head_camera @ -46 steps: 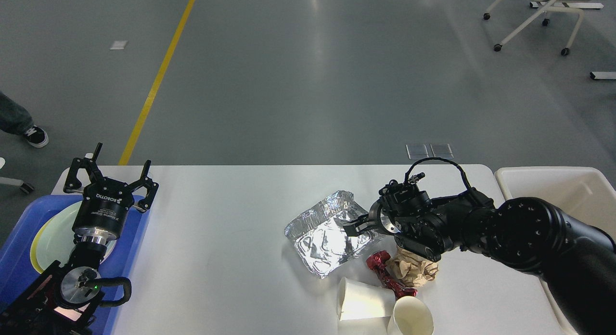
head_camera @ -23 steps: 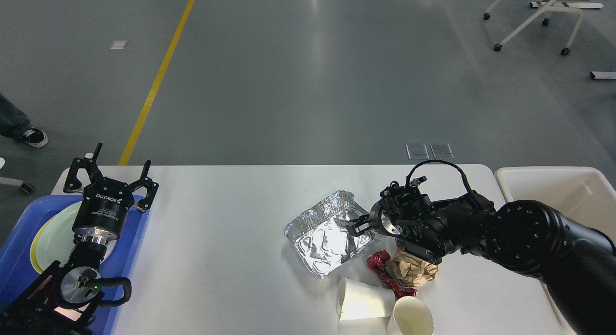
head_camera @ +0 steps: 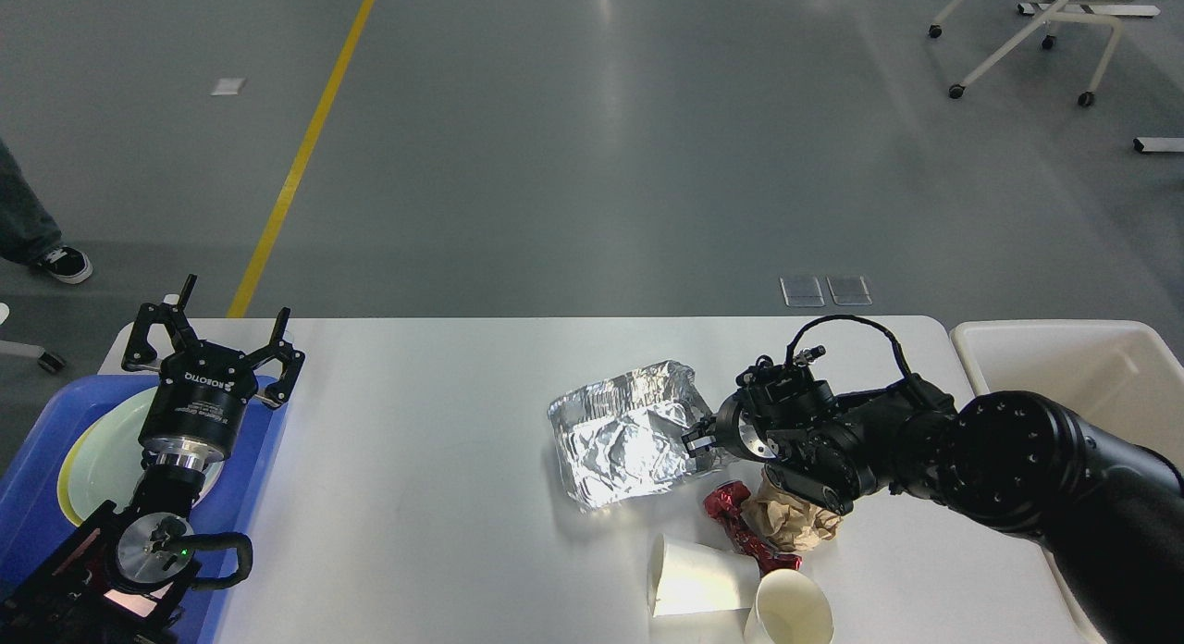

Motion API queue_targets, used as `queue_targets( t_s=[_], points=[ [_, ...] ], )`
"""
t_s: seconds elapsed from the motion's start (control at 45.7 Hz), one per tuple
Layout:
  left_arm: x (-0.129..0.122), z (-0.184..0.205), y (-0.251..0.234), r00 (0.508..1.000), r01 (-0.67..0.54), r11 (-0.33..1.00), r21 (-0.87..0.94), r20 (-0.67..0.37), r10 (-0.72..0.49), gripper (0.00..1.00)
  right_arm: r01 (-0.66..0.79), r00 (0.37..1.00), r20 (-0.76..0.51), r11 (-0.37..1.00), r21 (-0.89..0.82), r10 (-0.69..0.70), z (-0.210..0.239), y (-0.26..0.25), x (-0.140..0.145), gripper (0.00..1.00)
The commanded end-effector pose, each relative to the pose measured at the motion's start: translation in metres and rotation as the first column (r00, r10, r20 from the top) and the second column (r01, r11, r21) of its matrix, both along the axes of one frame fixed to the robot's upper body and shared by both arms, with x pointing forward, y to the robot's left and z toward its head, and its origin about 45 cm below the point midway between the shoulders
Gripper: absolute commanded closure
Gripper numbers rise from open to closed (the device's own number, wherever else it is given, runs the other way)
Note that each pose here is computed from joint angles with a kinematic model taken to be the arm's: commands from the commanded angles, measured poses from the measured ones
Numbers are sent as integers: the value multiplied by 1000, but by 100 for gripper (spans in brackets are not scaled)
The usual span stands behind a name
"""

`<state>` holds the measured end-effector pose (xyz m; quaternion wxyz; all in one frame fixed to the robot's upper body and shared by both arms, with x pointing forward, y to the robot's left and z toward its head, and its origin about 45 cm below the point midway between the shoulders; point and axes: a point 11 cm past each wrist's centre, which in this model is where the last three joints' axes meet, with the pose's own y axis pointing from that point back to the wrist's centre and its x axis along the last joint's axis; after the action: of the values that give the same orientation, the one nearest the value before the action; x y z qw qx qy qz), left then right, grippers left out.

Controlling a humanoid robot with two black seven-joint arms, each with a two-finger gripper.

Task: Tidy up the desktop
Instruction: 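Lift the foil tray and carry it over the white bin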

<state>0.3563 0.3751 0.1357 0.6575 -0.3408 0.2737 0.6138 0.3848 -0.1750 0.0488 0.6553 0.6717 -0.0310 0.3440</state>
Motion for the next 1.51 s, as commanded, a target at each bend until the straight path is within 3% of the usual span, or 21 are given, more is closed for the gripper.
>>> queue_targets(
  t_s=[0.0, 0.416, 0.722, 0.962, 1.203, 1.487],
  points=[
    [0, 0, 0, 1000, 0, 1000, 0, 0, 0, 4, 8, 1000, -6, 1000, 1, -8, 0, -1, 0, 100],
    [0, 0, 0, 1000, 0, 1000, 0, 0, 0, 4, 88, 995, -58, 995, 50, -85, 26, 0, 11, 100],
    [0, 0, 0, 1000, 0, 1000, 0, 0, 0, 4, 161, 970, -186, 987, 16, -155, 143, -26, 36, 100],
    [0, 0, 0, 1000, 1, 1000, 0, -1, -1, 4, 228, 949, -212, 972, -55, -235, 224, -55, 18, 100],
    [0, 0, 0, 1000, 1, 1000, 0, -1, -1, 4, 292, 919, -243, 950, -110, -311, 270, -84, -27, 100],
    [0, 0, 0, 1000, 0, 1000, 0, 0, 0, 4, 417, 863, -241, 895, -157, -444, 272, -109, -42, 100]
  ],
)
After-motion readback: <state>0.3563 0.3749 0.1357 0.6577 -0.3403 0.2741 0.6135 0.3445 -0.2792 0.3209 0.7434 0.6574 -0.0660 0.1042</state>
